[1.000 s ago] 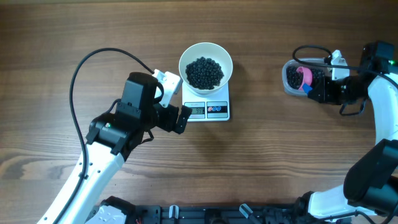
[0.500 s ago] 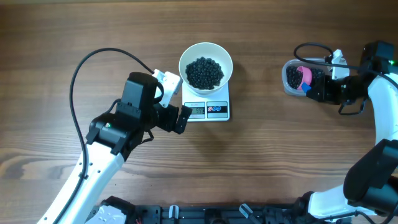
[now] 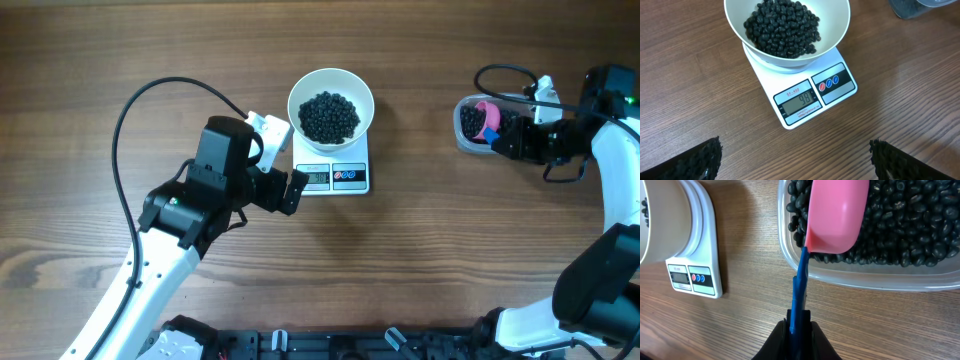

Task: Scoop item into bowl and weigh 150g on scale
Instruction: 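Drag the scoop through the black beans in the tub with the right gripper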

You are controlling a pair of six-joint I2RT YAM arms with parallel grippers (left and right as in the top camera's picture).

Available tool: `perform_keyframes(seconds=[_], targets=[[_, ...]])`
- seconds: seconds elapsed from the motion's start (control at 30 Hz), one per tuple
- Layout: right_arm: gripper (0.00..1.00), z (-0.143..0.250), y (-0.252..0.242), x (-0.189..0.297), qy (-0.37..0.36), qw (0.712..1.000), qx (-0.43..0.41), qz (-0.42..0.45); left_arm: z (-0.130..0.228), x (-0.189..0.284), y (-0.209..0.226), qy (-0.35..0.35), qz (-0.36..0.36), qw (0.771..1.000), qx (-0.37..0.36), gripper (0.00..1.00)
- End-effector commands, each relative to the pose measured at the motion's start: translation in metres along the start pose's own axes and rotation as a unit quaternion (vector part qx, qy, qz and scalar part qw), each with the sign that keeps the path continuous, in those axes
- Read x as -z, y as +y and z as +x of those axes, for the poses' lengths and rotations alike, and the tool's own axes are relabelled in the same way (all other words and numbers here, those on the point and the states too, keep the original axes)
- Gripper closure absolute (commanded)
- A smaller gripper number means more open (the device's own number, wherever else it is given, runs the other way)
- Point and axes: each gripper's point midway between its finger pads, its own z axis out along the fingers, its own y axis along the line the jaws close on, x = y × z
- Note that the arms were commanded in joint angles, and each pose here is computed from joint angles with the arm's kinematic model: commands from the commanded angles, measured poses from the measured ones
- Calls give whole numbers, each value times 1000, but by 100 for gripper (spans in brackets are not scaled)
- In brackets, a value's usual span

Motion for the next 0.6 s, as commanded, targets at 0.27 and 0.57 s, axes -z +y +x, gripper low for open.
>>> perform_keyframes(seconds=[0.27, 0.57], targets=[[96, 3, 7, -3, 9, 1000, 6, -22, 2, -2, -4, 3, 10, 1000, -2, 0], [96, 3, 7, -3, 7, 1000, 5, -25, 2, -2, -4, 4, 10, 1000, -2, 0]])
